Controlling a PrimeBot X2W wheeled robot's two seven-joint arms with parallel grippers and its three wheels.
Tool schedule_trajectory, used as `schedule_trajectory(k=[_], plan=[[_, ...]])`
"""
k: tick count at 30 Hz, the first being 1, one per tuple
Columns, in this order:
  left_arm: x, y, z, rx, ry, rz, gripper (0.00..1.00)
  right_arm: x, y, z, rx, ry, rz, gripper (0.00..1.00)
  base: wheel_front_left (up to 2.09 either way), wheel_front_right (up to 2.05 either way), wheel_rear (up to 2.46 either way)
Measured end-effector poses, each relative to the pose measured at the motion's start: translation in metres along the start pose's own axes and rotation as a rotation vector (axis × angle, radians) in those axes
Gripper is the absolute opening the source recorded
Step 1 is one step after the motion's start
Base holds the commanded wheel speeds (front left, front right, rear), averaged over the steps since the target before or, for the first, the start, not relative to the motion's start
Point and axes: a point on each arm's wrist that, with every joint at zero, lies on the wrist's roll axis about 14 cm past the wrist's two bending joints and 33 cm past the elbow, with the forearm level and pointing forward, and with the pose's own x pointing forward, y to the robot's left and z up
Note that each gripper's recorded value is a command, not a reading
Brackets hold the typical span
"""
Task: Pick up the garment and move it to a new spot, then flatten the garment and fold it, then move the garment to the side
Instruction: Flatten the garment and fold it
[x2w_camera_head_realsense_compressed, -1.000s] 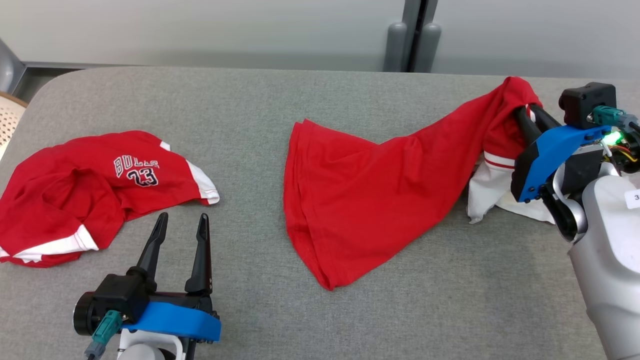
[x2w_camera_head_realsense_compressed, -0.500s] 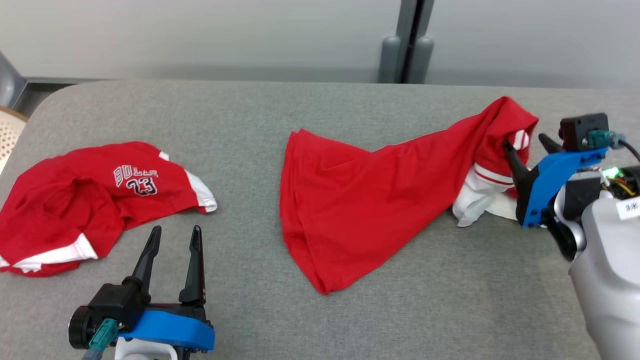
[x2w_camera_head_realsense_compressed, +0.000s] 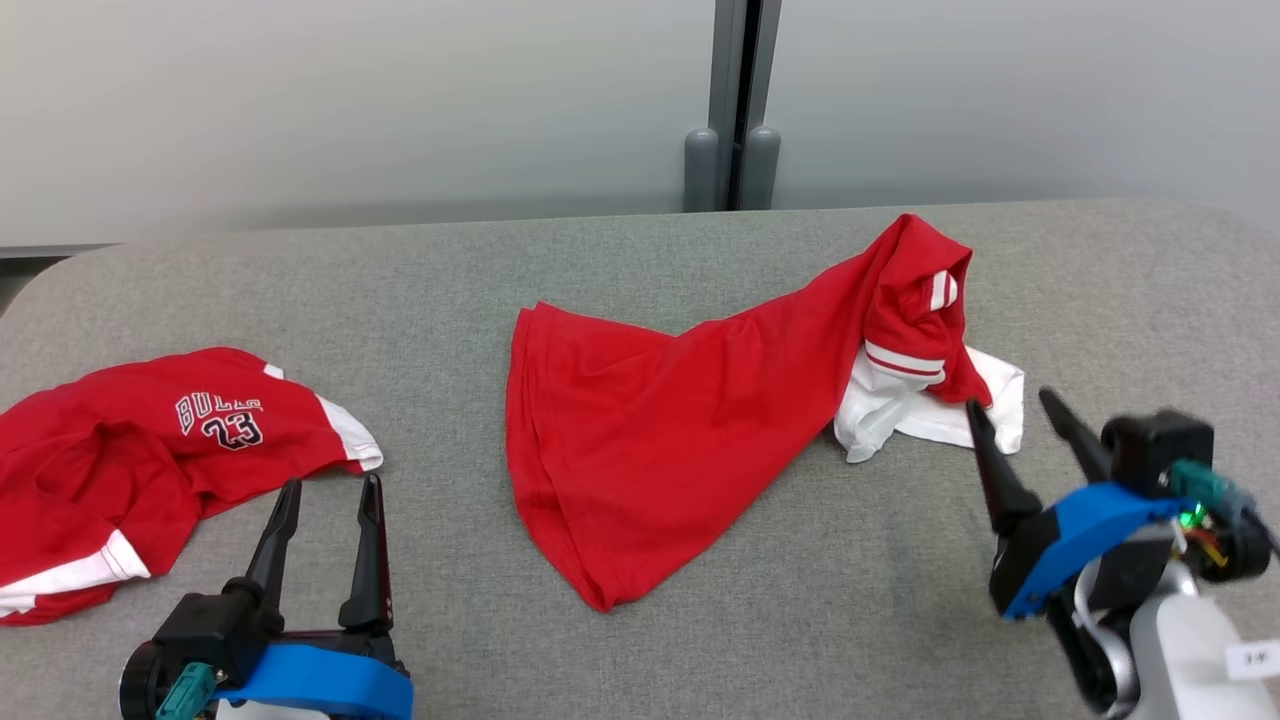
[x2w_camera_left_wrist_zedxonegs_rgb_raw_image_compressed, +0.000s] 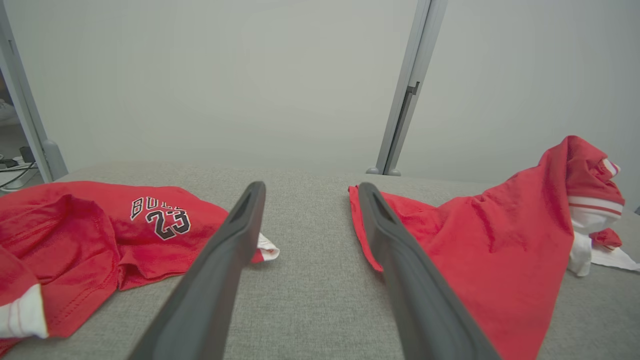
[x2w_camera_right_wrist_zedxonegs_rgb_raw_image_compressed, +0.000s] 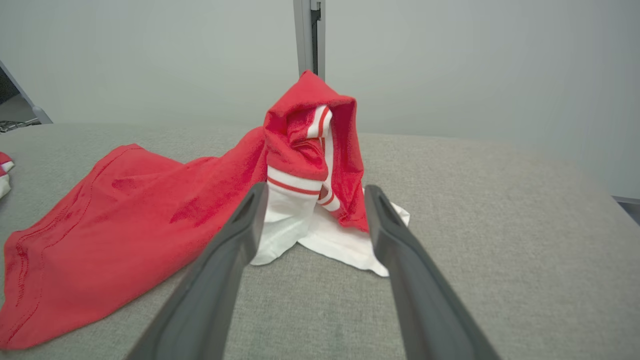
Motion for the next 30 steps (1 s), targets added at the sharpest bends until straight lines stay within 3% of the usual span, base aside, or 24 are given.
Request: schedule_trajectory(k=[8, 26, 28, 30], plan=[[-0.002, 0.004, -0.002, -0.002, 0.005, 0.011, 1.00, -0.010, 0.012, -0.041, 0.043, 0.142, -0.002, 1.00, 0.00, 0.00, 0.00], [0.001, 0.023, -0.010, 0.004, 0.027, 0.068, 1.00, 0.061, 0.062, -0.096, -0.033, 0.405, 0.131, 0.98, 0.00, 0.00, 0.00], [0.000, 0.026, -0.011, 0.007, 0.031, 0.074, 1.00, 0.064, 0.064, -0.101, -0.051, 0.420, 0.137, 0.85, 0.00, 0.00, 0.00], [-0.001, 0.027, -0.012, 0.008, 0.034, 0.079, 1.00, 0.066, 0.065, -0.103, -0.050, 0.421, 0.138, 0.33, 0.00, 0.00, 0.00]])
